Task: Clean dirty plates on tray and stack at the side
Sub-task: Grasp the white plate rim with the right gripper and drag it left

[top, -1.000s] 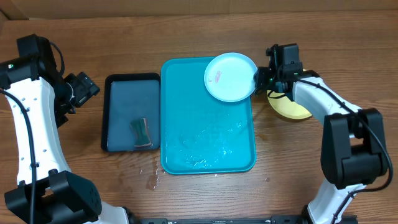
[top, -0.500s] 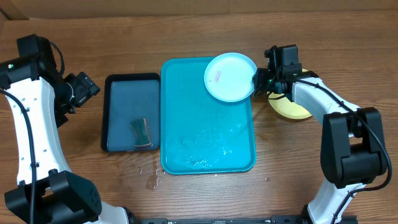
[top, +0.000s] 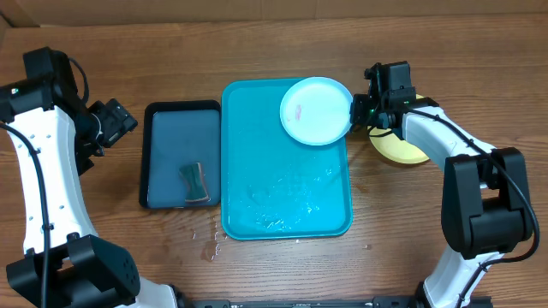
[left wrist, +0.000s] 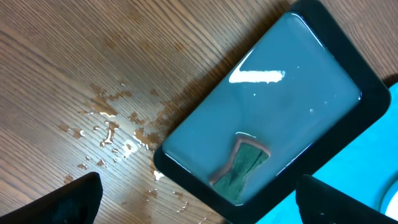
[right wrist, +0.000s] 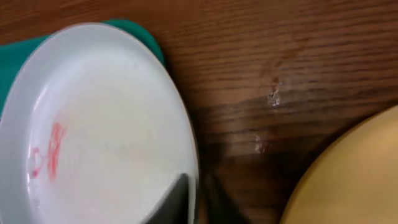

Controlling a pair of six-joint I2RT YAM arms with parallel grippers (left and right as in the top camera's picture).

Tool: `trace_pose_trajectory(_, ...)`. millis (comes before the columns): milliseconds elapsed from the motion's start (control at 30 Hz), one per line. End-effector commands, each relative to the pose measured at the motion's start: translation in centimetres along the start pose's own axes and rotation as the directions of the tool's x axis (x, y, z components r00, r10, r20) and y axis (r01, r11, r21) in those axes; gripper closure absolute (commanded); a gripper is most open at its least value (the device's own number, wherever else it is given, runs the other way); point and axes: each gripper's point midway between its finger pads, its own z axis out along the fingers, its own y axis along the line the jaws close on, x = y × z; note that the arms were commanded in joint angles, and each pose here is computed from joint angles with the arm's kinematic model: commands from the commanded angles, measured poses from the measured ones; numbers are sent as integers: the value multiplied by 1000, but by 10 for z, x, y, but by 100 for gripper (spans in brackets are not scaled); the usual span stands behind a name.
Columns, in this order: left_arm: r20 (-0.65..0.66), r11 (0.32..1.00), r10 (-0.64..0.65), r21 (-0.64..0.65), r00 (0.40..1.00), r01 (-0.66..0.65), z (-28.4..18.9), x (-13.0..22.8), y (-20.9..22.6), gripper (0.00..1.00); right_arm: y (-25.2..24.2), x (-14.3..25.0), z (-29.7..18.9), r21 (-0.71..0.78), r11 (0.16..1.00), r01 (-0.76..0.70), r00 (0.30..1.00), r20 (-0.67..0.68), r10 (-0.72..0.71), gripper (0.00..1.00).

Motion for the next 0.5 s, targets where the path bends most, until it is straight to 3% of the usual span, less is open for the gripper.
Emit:
trace_pose_trajectory(0,31,1000,-15,6,999,15,-10,-3,1,0,-1,5,4,-2,1000,4,1000,-16,-4,65)
trace_pose_trajectory(167,31,1000,-15,6,999,15,-10,-3,1,0,-2,10,4,2,1000,1,999,-32,-1,63)
trace_pose_trajectory(467,31,1000,-15,6,999,15,-10,-3,1,0,-4,15,5,8,1000,-3,999,-51,4,83)
